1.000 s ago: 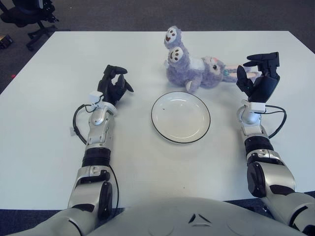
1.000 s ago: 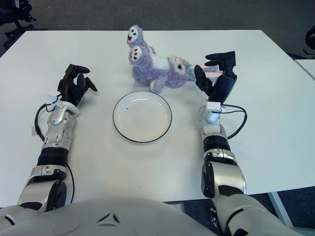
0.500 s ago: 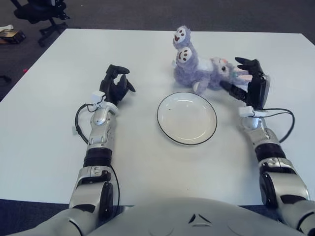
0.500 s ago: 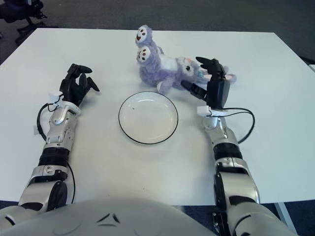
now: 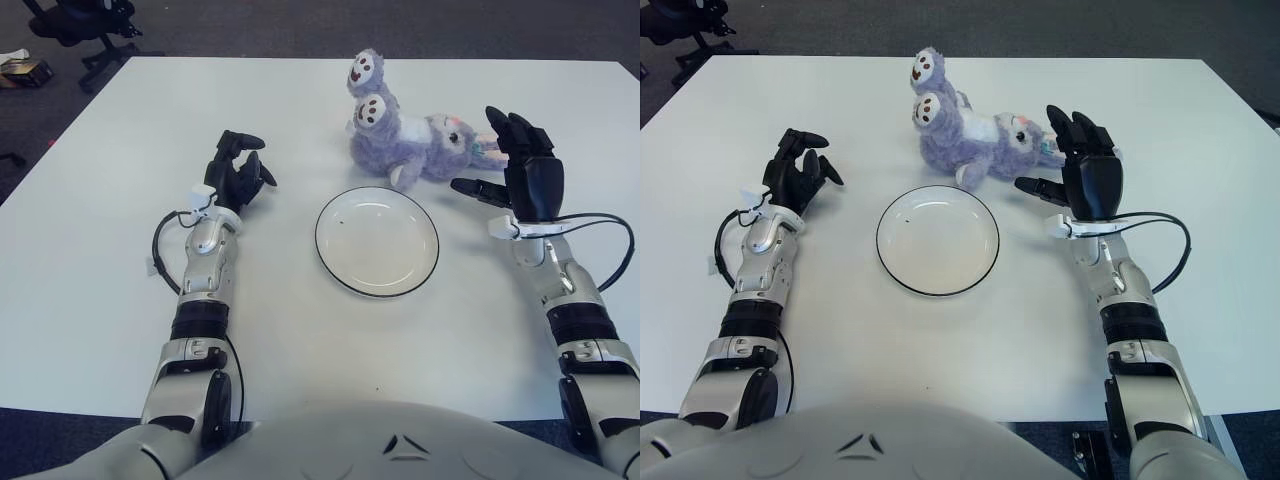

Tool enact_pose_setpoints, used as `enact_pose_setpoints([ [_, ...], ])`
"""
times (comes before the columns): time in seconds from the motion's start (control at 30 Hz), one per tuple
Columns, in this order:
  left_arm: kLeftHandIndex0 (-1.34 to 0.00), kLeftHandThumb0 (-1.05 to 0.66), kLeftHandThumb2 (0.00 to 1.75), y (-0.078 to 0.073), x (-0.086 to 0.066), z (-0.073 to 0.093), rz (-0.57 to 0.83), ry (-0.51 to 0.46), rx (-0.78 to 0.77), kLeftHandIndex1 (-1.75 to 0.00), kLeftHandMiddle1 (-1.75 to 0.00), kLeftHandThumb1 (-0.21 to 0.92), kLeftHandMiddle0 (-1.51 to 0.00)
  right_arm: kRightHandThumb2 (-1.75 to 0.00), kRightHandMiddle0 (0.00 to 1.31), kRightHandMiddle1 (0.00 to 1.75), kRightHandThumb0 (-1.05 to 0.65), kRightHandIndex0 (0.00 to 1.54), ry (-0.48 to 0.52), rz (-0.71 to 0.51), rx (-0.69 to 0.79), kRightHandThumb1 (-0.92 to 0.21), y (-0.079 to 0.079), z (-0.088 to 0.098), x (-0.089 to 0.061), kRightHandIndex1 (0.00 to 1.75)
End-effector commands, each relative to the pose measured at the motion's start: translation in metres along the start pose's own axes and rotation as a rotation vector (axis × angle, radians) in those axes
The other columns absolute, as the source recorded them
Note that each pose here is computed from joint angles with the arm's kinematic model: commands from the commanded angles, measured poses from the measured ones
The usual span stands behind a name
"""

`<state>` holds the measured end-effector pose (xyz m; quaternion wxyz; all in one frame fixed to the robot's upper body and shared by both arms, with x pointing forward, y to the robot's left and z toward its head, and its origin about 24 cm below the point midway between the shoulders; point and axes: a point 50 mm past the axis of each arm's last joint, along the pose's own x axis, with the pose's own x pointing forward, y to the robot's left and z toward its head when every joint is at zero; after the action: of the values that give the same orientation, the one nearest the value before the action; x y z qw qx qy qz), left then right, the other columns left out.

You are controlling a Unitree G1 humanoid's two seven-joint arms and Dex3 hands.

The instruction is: Put the doll into the plate.

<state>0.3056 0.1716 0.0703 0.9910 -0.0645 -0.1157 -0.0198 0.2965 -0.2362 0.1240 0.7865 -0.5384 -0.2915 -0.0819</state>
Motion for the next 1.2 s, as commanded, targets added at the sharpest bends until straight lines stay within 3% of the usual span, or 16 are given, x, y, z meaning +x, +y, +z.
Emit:
enact_pose_setpoints([
  [0.0,-0.26,-0.36,0.63,0.001,-0.008,-0.011,0.028,0.047,-0.002,-1.75,-1.75,0.83,-0.81,-0.01,0.17,0.01,-0.89,0.19,-0.017,0.013,-0.022,-0.91,-0.009,0.001,0.011,0.00],
  [0.53,-0.26,-0.36,0.63,0.000,-0.008,-0.011,0.030,0.049,-0.001,-1.75,-1.75,0.83,-0.80,0.00,0.16,0.01,-0.89,0.19,-0.015,0.027,-0.028,-0.92,-0.011,0.001,0.014,0.00],
  [0.73,-0.27,-0.36,0.65,-0.002,-0.008,-0.012,0.041,0.064,0.000,-1.75,-1.75,0.82,-0.78,0.00,0.18,0.02,-0.88,0.16,-0.054,0.091,-0.129,-0.90,-0.040,0.013,0.040,0.00],
  [1.0,-0.27,-0.36,0.66,-0.002,-0.008,-0.012,0.043,0.066,0.001,-1.75,-1.75,0.81,-0.77,0.00,0.19,0.02,-0.88,0.14,-0.047,0.110,-0.131,-0.90,-0.042,0.016,0.041,0.00],
  [1.17,-0.28,-0.36,0.67,-0.002,-0.007,-0.013,0.049,0.072,0.003,-1.75,-1.75,0.80,-0.77,0.00,0.22,0.03,-0.88,0.14,-0.070,0.219,-0.110,-0.90,-0.046,0.024,0.056,0.00],
])
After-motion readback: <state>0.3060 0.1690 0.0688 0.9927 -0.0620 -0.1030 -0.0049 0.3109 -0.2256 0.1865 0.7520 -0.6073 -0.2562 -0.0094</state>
